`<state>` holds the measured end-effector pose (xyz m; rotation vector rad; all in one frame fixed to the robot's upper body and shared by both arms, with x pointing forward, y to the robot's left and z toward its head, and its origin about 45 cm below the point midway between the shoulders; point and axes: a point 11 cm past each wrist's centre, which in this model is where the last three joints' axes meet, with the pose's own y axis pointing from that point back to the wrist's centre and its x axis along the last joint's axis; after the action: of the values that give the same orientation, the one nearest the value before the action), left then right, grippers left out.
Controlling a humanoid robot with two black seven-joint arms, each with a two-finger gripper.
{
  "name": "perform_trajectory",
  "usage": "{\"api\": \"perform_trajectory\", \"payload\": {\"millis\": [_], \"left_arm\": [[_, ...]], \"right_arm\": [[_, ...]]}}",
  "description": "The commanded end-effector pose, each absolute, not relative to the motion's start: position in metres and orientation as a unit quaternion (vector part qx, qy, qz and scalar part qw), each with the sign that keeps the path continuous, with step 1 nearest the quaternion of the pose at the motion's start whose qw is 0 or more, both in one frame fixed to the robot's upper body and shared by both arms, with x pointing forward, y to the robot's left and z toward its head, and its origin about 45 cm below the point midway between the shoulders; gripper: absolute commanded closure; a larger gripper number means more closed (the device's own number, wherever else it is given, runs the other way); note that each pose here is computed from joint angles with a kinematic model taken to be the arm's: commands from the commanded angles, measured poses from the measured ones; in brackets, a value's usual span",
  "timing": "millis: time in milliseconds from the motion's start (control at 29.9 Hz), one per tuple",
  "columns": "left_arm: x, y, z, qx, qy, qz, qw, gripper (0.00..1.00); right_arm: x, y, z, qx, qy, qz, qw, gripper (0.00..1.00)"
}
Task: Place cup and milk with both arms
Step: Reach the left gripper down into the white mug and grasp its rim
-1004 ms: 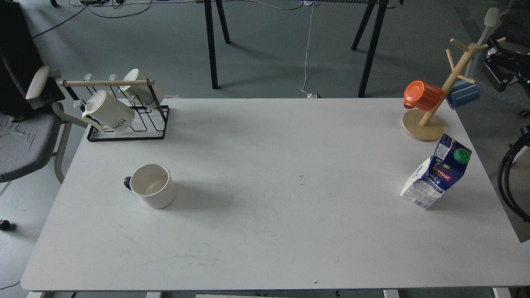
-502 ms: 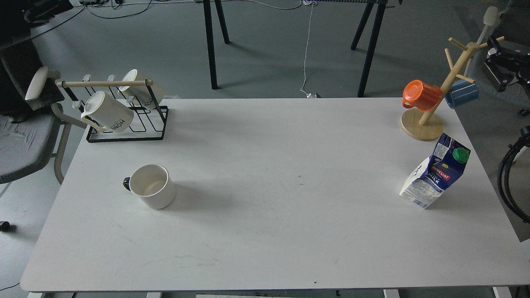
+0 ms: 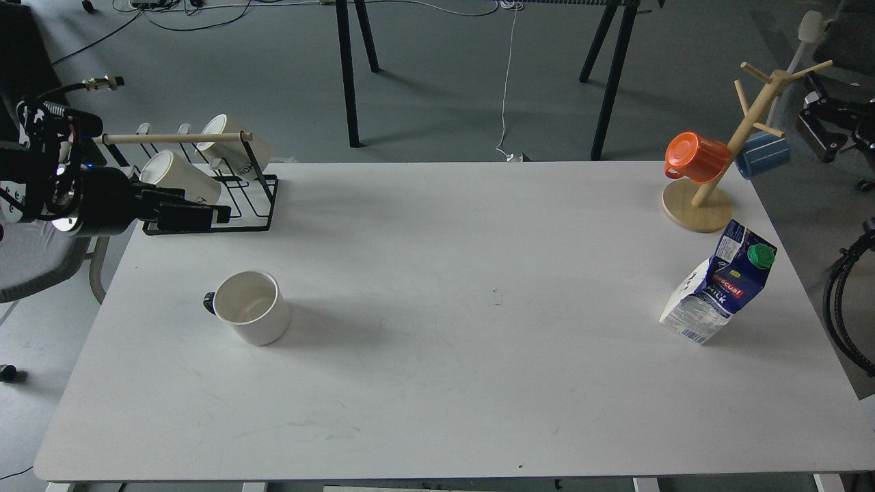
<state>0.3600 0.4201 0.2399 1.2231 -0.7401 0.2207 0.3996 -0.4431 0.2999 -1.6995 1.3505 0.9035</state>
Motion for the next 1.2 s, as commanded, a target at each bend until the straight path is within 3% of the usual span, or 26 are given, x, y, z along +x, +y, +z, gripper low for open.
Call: {"api": "perform_trajectory", "payload": {"millis": [0,401,1171], "left_arm": [[0.346,0.417,0.21,0.577,-0.337,0.053,0.742,0.0],[0.349,0.402,0.171,0.571,-0.312,0.045,0.758,0.0],[0.357,0.411,0.145,0.597,-0.284,0.053,0.748,0.04]], "right_arm": [[0.396,-0.445,0.293,-0.663,0.535,0.359,0.382,0.01],[0.392,-0.446,0.286,-0.659,0.538,0.365,0.378,0.01],[0.389,-0.449,0.284,-0.656,0.543,0.365,0.378,0.01]]}}
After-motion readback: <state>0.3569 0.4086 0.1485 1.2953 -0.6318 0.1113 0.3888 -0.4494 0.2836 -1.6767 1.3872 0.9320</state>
